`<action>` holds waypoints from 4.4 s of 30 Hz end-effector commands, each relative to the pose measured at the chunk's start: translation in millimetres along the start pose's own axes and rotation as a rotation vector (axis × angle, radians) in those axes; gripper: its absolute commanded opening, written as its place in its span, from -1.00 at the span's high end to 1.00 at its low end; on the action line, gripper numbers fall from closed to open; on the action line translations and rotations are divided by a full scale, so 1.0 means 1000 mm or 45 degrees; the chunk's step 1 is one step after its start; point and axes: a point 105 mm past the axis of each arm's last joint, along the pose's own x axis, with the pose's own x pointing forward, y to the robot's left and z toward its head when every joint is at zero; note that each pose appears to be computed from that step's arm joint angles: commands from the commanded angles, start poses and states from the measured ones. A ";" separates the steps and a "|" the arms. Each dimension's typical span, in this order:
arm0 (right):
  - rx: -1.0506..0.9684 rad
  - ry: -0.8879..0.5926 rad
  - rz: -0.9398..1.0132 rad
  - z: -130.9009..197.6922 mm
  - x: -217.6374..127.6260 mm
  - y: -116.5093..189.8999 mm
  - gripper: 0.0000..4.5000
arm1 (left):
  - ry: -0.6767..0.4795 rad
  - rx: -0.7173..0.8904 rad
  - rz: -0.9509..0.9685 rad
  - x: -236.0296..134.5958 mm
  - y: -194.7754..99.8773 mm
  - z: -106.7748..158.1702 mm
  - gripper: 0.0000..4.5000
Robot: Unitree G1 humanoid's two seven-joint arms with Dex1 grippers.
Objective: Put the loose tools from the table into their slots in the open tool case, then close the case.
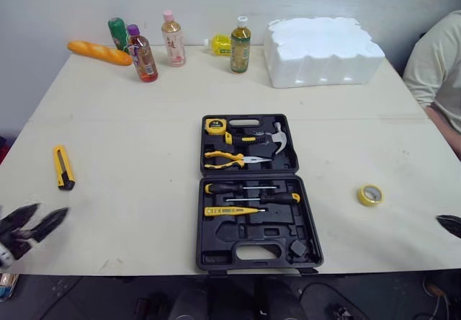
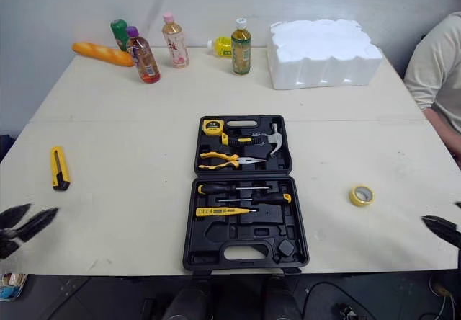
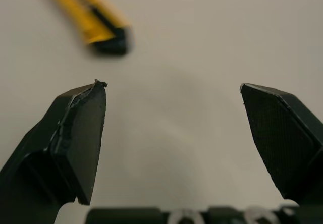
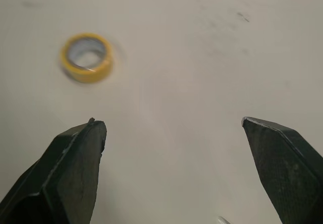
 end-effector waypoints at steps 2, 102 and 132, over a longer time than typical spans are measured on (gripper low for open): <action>-0.019 -0.101 -0.031 0.016 0.004 -0.013 -1.00 | -0.042 0.038 0.090 -0.003 -0.003 0.005 -0.98; -0.306 -0.063 1.048 0.068 -0.002 0.206 -1.00 | 0.695 1.133 -1.749 0.058 -0.367 0.002 -0.86; -0.339 -0.087 1.079 0.072 0.006 0.212 -1.00 | 0.502 1.389 -1.924 0.090 -0.344 -0.060 0.97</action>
